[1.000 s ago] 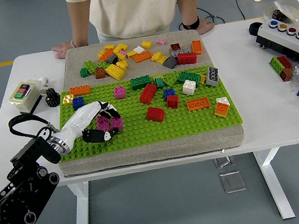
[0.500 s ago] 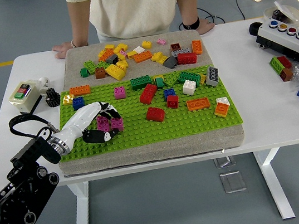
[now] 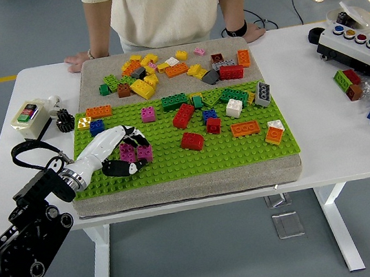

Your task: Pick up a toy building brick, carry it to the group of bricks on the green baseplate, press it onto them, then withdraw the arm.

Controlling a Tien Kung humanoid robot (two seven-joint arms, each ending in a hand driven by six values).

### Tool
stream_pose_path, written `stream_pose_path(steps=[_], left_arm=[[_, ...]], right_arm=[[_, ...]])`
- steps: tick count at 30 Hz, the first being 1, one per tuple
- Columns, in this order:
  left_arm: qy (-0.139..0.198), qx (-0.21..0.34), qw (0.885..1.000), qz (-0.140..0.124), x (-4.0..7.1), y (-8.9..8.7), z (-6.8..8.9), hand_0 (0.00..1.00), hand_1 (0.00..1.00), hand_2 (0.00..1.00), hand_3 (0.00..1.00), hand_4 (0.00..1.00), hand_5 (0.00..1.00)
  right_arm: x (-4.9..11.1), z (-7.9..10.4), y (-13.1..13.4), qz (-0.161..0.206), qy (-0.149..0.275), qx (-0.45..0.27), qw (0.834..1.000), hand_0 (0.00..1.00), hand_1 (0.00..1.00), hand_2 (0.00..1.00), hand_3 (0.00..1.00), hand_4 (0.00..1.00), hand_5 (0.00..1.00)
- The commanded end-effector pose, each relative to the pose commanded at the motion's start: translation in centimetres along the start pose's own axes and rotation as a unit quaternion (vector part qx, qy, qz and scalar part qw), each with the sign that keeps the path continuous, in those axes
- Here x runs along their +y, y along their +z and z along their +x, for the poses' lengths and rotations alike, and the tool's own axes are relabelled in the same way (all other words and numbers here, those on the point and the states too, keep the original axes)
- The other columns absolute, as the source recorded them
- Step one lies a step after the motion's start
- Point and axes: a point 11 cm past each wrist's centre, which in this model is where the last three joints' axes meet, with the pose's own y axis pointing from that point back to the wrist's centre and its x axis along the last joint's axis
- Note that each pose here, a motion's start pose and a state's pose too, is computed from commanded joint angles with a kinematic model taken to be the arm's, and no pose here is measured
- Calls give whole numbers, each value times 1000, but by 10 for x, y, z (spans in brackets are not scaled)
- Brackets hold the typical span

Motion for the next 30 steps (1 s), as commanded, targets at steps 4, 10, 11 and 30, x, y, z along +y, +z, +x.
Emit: stream_pose_path(steps=[4,10,11,30], left_arm=[[-2,0,1000,0,0,0,-1,662,607,576,544,774,2],[-3,-1,1000,1,1,-1,-2,671,611,577,544,782,2],[-3,-1,1000,1,1,-1,-2,671,611,577,544,782,2],[-7,-4,1000,-6,1,1,-1,722,631,582,550,814,2]], right_arm=[[0,0,0,0,0,0,1000,754,674,725,657,912,485],[0,-1,1,-1,0,1,1000,754,674,725,658,913,485],[0,-1,1,-1,0,1,1000,754,674,725,658,913,485],[0,-1,1,-1,-1,1,1000,755,674,725,658,914,485]])
